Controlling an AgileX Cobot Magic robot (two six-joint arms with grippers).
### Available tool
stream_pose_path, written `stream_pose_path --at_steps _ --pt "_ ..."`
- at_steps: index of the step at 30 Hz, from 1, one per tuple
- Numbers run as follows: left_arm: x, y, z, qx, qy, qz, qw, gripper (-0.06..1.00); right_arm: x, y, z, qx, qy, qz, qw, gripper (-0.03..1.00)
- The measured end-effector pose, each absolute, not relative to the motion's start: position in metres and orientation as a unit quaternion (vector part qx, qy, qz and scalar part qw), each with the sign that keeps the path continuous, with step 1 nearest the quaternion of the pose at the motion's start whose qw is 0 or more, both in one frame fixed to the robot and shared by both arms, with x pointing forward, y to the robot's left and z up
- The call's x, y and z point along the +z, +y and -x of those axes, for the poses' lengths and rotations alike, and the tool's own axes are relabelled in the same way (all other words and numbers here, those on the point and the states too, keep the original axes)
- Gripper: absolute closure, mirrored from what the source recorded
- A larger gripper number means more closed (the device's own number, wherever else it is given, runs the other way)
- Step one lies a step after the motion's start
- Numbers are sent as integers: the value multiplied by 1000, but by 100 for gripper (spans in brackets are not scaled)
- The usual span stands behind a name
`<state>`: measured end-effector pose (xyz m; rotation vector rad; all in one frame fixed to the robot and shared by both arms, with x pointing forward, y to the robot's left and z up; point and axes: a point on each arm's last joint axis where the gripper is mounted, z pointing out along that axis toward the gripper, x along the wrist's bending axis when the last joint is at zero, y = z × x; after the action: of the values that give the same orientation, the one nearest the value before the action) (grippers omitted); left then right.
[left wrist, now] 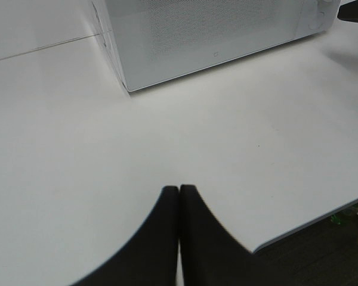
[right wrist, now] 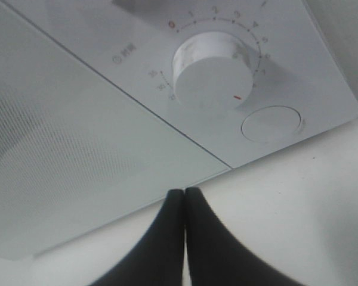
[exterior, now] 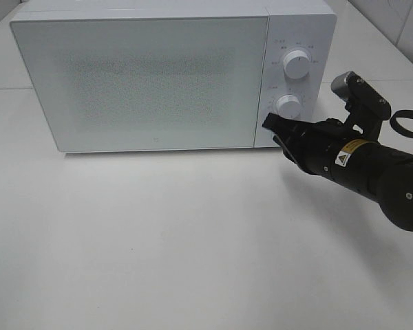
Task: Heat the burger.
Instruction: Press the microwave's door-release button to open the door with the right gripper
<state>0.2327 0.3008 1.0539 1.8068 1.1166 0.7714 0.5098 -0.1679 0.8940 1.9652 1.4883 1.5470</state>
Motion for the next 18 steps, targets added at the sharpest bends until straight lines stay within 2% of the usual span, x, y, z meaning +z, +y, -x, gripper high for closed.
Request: stream_pose_path --at_steps 1,6,9,11,18 --pt "1054 301 -233 309 447 -723 427 94 894 -168 -510 528 508 -671 115 96" --pt "1054 301 -233 309 447 -723 427 94 897 -167 -511 551 406 -728 42 96" --pt "1054 301 -233 309 447 -723 427 94 897 -167 -511 553 390 -735 31 96" --pt "1054 301 -233 309 447 -723 427 94 897 -168 -511 558 333 -760 -8 96" --pt "1054 301 -233 309 447 -723 427 94 898 -171 -513 559 263 -786 -35 96"
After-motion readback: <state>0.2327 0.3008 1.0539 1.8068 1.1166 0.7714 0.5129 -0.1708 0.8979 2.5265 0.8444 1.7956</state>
